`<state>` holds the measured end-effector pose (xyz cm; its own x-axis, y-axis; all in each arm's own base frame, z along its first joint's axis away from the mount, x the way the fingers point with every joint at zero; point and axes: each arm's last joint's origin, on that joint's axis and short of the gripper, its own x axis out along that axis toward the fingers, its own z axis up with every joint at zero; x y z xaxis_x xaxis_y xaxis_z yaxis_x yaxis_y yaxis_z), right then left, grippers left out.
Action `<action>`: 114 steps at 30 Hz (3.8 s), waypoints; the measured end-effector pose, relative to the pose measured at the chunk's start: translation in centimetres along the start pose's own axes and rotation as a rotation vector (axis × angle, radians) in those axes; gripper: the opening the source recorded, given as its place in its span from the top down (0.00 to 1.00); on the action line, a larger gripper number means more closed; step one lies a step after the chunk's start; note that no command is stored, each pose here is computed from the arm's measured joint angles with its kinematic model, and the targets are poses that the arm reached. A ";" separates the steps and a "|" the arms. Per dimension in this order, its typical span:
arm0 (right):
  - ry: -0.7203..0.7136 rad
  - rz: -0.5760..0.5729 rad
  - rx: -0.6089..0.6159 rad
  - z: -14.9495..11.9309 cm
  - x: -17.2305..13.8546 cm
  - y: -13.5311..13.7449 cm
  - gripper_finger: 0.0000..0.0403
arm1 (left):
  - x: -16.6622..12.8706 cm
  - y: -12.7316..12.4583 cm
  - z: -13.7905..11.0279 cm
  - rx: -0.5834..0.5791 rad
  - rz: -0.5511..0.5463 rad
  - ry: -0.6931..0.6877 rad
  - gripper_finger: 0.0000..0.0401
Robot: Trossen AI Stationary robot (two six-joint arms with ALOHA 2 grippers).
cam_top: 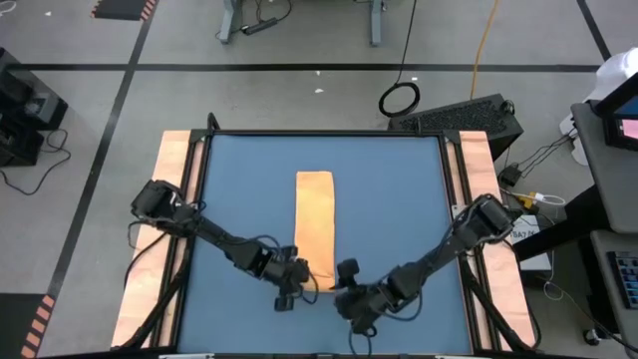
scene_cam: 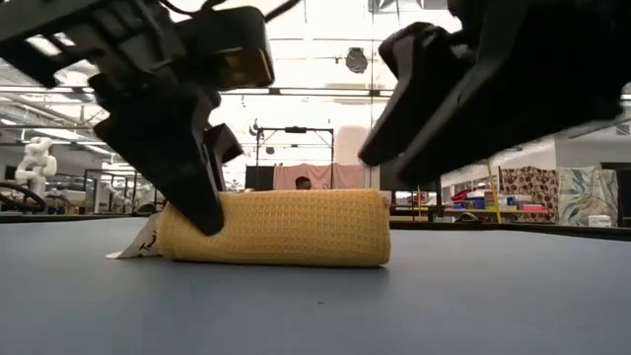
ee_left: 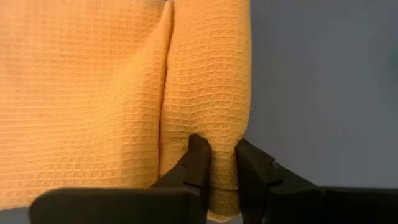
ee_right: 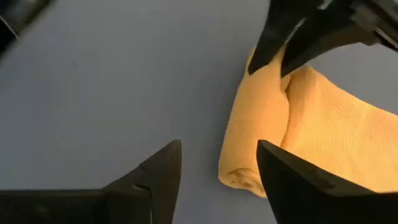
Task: Roll towel into tight, uniform cylinder
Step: Roll the orange microfiber cloth
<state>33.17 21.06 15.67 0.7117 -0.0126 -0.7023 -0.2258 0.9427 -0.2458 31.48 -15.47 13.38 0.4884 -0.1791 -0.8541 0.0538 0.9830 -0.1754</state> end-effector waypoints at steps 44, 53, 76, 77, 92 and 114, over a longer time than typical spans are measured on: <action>0.173 -0.074 0.190 -2.7 4.6 -2.9 0.71 | -0.2 2.3 1.2 -0.091 0.011 -0.027 0.57; 0.214 0.012 0.274 -2.9 5.1 -4.2 0.86 | -4.4 -0.6 1.0 -0.007 0.167 -0.187 0.39; 0.248 0.445 0.427 -3.3 6.5 -12.0 0.86 | 0.9 -4.1 -3.2 0.251 0.471 -0.212 0.36; 0.248 0.452 0.430 -3.3 6.5 -12.2 0.86 | 1.0 -4.0 -3.2 0.252 0.471 -0.205 0.37; 0.224 0.425 0.402 -2.6 5.3 -12.1 0.65 | 1.0 -3.3 -2.9 0.199 0.422 -0.160 0.85; 0.110 -0.188 0.004 -1.3 0.7 -1.5 0.39 | 1.5 0.6 -1.3 -0.042 0.223 0.025 0.85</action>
<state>33.17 19.18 14.63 0.6639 -0.2247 -0.7133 -0.0932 0.9215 -0.3771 31.08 -15.16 11.38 0.4626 0.0407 -0.8857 -0.0895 0.9960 -0.0010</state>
